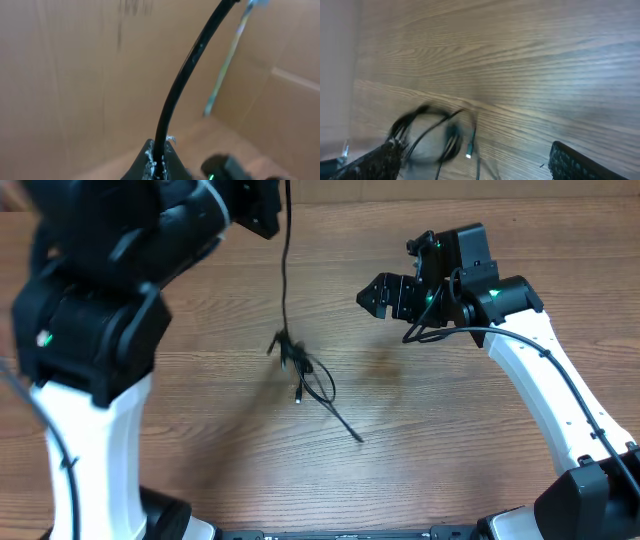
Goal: Untangle cables
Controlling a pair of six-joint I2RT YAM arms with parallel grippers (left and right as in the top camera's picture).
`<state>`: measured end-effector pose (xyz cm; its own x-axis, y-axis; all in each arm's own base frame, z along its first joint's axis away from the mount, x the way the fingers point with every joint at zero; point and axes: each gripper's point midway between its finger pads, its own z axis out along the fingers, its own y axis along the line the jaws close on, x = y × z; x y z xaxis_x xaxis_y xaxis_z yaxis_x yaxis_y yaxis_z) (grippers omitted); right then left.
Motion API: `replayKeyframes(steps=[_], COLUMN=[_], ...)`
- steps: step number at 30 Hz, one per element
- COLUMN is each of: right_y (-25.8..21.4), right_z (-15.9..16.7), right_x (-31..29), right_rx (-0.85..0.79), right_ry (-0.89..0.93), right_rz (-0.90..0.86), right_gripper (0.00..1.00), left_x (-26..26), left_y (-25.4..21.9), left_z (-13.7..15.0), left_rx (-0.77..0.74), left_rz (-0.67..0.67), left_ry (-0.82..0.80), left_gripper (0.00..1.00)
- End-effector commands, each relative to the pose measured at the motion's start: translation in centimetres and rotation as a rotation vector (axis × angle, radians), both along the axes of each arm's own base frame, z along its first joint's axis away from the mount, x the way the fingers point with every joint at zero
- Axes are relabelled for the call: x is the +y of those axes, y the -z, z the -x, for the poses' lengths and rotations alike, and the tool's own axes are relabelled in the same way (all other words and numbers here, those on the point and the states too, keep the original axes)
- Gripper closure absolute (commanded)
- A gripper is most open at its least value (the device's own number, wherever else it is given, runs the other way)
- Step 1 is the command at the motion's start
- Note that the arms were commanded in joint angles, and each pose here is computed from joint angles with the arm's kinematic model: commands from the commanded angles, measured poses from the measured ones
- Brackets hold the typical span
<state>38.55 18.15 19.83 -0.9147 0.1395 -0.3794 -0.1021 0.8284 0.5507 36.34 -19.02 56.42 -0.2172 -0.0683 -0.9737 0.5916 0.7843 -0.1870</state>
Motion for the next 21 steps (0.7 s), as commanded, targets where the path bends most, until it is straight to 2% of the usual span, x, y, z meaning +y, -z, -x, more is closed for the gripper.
replayKeyframes(steps=[1, 6, 10, 12, 21], right_y=[1.7, 3.3, 3.9, 4.3, 4.8], right_z=[-0.3, 0.2, 0.7, 1.1, 2.1], right_x=[-2.0, -6.1, -8.9, -11.1, -16.5], right_rx=[0.056, 0.143, 0.201, 0.241, 0.317], right_ry=[0.138, 0.312, 0.379, 0.424, 0.53], right_rz=[0.083, 0.193, 0.217, 0.227, 0.234], right_gripper=[0.07, 0.05, 0.05, 0.04, 0.0], left_x=[-1.0, -2.6, -3.9, -5.7, -11.9], left_y=[6.0, 14.9, 19.8, 22.7, 30.3], left_z=[-3.8, -8.0, -10.3, -11.1, -11.1], left_rx=[0.132, 0.358, 0.459, 0.492, 0.604], left_rz=[-0.109, -0.197, -0.226, -0.251, -0.316], left_ry=[-0.002, 0.008, 0.033, 0.109, 0.222], left_gripper=[0.96, 0.96, 0.96, 0.96, 0.95])
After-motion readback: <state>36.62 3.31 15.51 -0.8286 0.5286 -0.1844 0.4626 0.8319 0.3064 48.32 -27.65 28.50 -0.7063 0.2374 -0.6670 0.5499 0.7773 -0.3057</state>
